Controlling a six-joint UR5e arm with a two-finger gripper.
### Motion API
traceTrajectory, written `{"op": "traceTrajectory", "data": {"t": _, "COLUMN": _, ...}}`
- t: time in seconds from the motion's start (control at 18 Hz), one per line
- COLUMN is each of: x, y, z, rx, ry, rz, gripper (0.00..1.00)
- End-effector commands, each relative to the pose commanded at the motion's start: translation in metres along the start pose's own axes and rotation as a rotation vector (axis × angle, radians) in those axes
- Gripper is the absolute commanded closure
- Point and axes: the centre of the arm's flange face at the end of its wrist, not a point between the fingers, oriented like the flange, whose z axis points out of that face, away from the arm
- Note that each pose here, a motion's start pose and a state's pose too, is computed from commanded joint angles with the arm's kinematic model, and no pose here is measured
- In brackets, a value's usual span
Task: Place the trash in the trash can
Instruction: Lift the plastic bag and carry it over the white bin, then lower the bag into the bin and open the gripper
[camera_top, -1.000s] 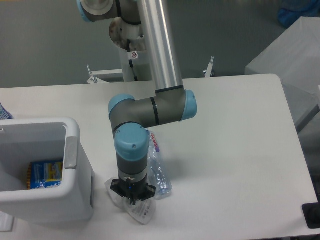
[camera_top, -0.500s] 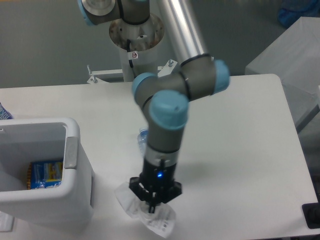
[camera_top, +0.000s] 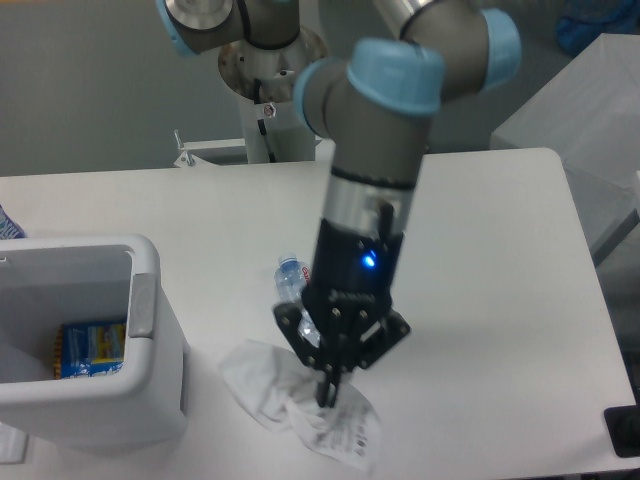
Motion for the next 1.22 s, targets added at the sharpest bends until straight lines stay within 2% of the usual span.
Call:
{"op": "traceTrajectory", "data": {"t": 0.17, "x": 0.057, "y": 0.021, "z": -0.002, "rx": -0.030, "ry": 0.052, "rz": 0.047, "gripper": 1.00}}
{"op": "traceTrajectory", "data": {"t": 0.44, "x": 0.129, "y": 0.056, "z": 0.010, "rx": -0.089, "ry": 0.119, "rz": 0.113, "gripper": 1.00}}
{"op": "traceTrajectory", "data": {"t": 1.0, "x": 0.173, "y": 0.102, "z": 0.036, "rx": -0.180, "ry": 0.179, "rz": 0.166, "gripper": 1.00}}
{"op": "traceTrajectory", "data": {"t": 1.22, "x": 0.170, "y": 0.117, "z": 0.048, "rx": -0.213, "ry": 0.183, "rz": 0.182, "gripper": 1.00}}
